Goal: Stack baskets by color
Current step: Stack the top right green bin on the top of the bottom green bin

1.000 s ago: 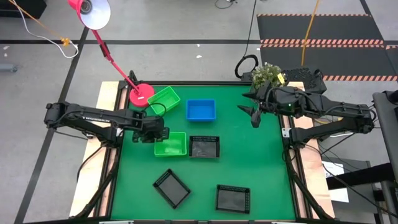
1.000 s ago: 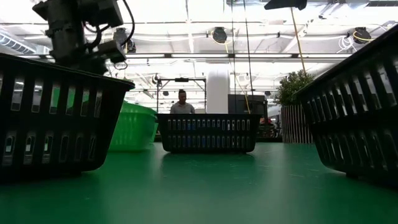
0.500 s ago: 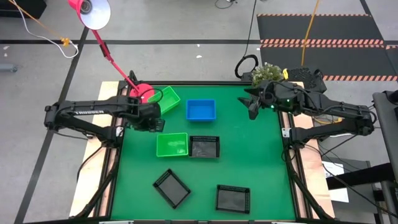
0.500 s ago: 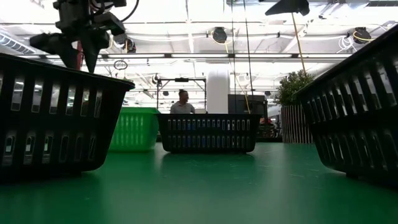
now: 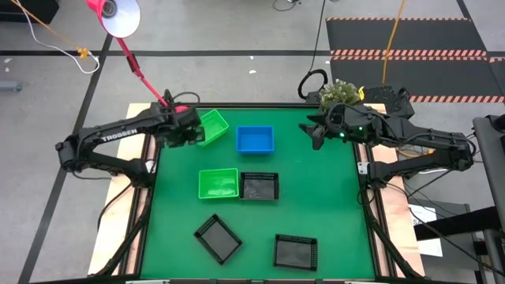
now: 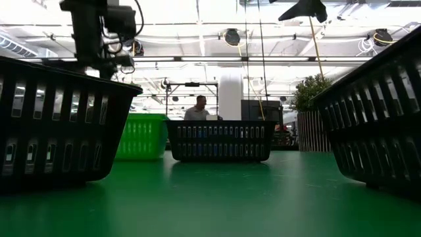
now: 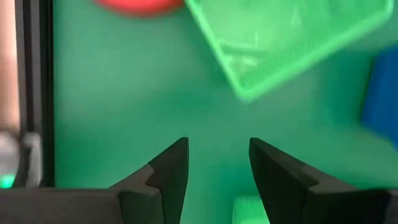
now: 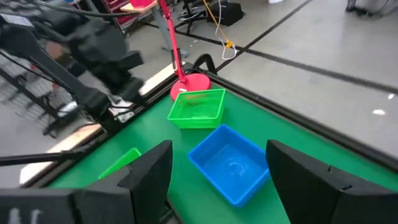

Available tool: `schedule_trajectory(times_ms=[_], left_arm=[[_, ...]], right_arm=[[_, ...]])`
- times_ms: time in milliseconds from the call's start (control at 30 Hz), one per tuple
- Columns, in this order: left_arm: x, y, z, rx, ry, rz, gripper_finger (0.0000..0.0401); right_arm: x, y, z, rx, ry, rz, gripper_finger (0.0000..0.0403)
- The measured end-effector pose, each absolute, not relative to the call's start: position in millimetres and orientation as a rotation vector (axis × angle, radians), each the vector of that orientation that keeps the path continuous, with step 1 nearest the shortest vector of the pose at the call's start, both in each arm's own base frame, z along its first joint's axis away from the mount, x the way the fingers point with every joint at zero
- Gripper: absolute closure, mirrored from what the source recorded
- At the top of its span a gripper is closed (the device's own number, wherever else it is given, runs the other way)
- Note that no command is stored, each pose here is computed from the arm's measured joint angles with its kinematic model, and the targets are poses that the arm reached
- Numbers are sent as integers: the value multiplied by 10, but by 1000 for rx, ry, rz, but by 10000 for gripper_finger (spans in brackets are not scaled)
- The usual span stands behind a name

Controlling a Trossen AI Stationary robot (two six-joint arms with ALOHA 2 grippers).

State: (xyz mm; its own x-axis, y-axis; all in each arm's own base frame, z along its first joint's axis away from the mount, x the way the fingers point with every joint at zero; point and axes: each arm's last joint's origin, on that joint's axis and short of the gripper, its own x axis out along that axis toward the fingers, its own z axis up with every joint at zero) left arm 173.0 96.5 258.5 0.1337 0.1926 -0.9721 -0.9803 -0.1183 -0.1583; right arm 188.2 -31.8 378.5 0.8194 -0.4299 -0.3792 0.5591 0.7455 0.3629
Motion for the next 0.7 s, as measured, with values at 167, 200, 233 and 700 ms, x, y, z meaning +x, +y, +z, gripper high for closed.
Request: schedule_trajectory(times_ms=[167, 200, 233, 700], left_arm=[[1712, 1261, 2488, -1272, 778, 1158, 231], [1717, 1285, 2488, -1287, 774, 1108, 231], [1722, 1294, 2492, -1290, 775, 1078, 231], [1739, 1305, 2500, -1186, 761, 1106, 231]], right_arm=[[1895, -295, 3775, 551, 272, -552, 150], [1905, -294, 3766, 557, 276, -554, 151], [1909, -294, 3756, 561, 284, -557, 153], [2497, -267, 3149, 785, 671, -500, 238]])
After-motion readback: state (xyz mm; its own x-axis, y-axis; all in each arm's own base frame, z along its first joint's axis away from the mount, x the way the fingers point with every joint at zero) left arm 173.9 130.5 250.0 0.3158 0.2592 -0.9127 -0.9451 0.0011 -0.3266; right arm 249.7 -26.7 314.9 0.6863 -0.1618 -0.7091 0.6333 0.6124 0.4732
